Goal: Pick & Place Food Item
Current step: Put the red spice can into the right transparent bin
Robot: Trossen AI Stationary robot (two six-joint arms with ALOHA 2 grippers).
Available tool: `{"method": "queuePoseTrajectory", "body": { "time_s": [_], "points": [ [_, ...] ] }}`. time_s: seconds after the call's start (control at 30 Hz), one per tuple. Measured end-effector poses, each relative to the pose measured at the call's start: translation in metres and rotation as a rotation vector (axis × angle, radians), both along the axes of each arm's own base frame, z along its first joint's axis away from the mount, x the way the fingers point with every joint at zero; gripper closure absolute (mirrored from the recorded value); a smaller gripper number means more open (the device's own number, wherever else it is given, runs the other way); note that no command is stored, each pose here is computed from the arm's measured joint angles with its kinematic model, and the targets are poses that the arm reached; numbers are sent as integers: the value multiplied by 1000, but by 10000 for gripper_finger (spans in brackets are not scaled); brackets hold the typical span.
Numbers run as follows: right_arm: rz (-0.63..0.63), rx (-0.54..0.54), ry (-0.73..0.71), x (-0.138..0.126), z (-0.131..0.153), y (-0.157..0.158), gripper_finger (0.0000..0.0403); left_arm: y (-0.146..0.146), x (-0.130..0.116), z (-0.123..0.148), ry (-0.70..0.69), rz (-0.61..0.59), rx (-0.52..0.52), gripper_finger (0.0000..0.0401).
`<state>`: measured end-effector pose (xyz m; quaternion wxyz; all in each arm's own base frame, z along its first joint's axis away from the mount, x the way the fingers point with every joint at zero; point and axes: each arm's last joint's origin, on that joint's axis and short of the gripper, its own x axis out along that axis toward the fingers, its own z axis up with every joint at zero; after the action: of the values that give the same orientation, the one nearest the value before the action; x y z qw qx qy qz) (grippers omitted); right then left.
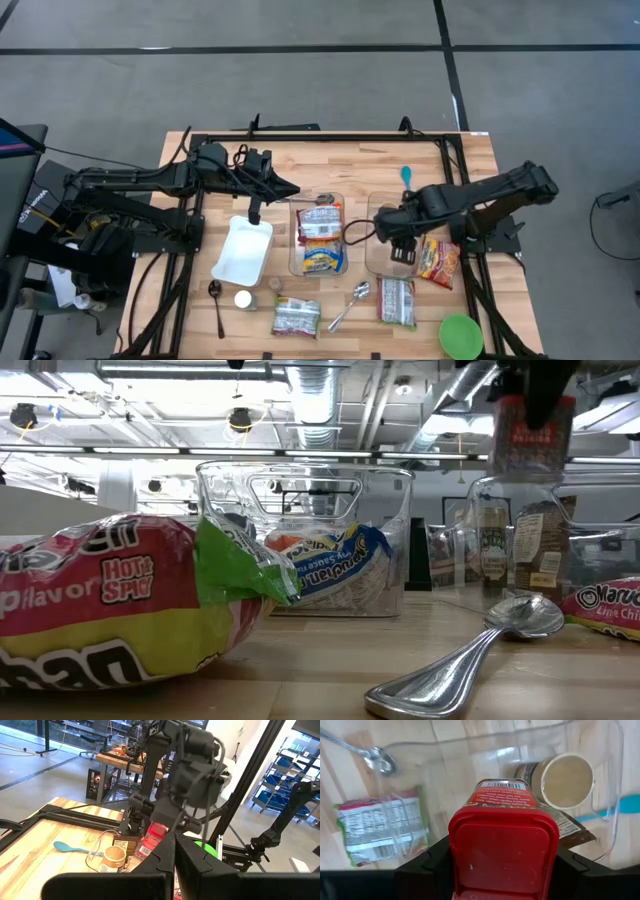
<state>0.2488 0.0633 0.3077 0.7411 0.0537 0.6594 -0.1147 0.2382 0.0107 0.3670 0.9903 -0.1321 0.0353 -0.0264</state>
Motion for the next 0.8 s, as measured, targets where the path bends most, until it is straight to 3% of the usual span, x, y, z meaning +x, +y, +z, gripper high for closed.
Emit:
{"method": "queuePoseTrajectory", "body": {
  "time_s": [0.27, 0.8],
  "points": [
    [63, 48, -3, 12, -32, -3, 198, 0, 0, 0, 0, 0, 0, 401],
    [52, 111, 9, 12, -81, -18, 196, 0, 0, 0, -1, 0, 0, 401]
  ]
}}
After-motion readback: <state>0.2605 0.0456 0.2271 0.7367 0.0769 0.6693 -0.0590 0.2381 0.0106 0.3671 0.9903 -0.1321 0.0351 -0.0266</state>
